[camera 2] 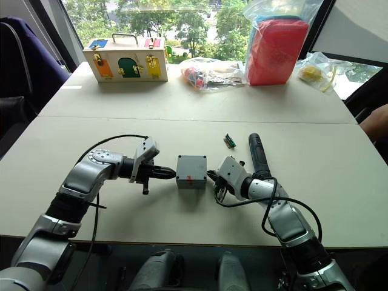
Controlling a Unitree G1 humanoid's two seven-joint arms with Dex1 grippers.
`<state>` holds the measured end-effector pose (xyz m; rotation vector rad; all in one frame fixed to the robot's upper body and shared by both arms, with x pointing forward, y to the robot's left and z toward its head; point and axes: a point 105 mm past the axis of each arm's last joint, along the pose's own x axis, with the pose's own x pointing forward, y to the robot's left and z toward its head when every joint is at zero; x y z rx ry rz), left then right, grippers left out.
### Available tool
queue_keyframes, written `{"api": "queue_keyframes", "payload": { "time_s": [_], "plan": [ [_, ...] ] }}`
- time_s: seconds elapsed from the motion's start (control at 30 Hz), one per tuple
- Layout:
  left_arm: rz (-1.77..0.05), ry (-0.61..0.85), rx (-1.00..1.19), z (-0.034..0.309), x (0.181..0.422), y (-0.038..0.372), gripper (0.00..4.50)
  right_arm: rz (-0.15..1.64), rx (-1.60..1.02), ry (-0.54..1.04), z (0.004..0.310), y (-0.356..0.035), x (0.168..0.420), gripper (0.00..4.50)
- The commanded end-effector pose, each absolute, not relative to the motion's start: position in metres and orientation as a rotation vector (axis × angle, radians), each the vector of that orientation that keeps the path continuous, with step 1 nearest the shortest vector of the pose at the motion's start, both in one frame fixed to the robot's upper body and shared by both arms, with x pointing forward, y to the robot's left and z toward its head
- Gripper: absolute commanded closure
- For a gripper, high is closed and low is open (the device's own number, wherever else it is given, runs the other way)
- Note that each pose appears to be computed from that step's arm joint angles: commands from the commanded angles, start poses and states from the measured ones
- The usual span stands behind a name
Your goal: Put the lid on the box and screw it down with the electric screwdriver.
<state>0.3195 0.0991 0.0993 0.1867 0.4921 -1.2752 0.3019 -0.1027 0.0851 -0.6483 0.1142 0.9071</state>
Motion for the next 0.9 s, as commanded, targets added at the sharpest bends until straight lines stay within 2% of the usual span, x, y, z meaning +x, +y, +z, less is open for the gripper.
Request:
{"api": "queue_keyframes", "payload": {
  "time_s": [0.03, 0.1, 0.2, 0.27, 0.33, 0.4, 0.5, 0.53, 0.63, 0.73, 0.9],
  "plan": [
    [-1.258, 0.427, 0.208, 0.115, 0.326, 0.102, 4.50, 0.896, -0.629, 0.060, 0.101, -0.102, 0.300, 4.45],
    [-1.222, 0.407, 0.209, 0.121, 0.332, 0.110, 4.50, 0.865, -0.621, 0.071, 0.103, -0.109, 0.298, 4.45],
    [-1.146, 0.308, 0.150, 0.154, 0.345, 0.125, 4.50, 0.785, -0.595, 0.108, 0.111, -0.126, 0.293, 4.45],
    [-1.072, 0.141, 0.119, 0.193, 0.356, 0.129, 4.50, 0.737, -0.558, 0.131, 0.120, -0.137, 0.287, 4.45],
    [-1.025, 0.029, 0.123, 0.215, 0.359, 0.129, 4.50, 0.711, -0.537, 0.143, 0.125, -0.142, 0.283, 4.45],
    [-1.068, 0.026, 0.182, 0.220, 0.350, 0.119, 4.50, 0.688, -0.488, 0.147, 0.131, -0.147, 0.279, 4.45],
    [-1.322, 0.150, 0.298, 0.203, 0.312, 0.093, 4.50, 0.592, -0.382, 0.136, 0.139, -0.159, 0.279, 4.45],
    [-1.358, 0.176, 0.311, 0.200, 0.307, 0.087, 4.50, 0.567, -0.348, 0.130, 0.140, -0.161, 0.280, 4.45],
    [-1.384, 0.186, 0.336, 0.198, 0.310, 0.073, 4.50, 0.536, -0.295, 0.139, 0.137, -0.163, 0.282, 3.76],
    [-1.421, 0.199, 0.400, 0.193, 0.307, 0.069, 4.50, 0.523, -0.286, 0.152, 0.135, -0.162, 0.284, 2.42],
    [-1.458, 0.211, 0.511, 0.184, 0.304, 0.070, 4.50, 0.488, -0.272, 0.213, 0.125, -0.165, 0.288, 0.48]
  ]
}}
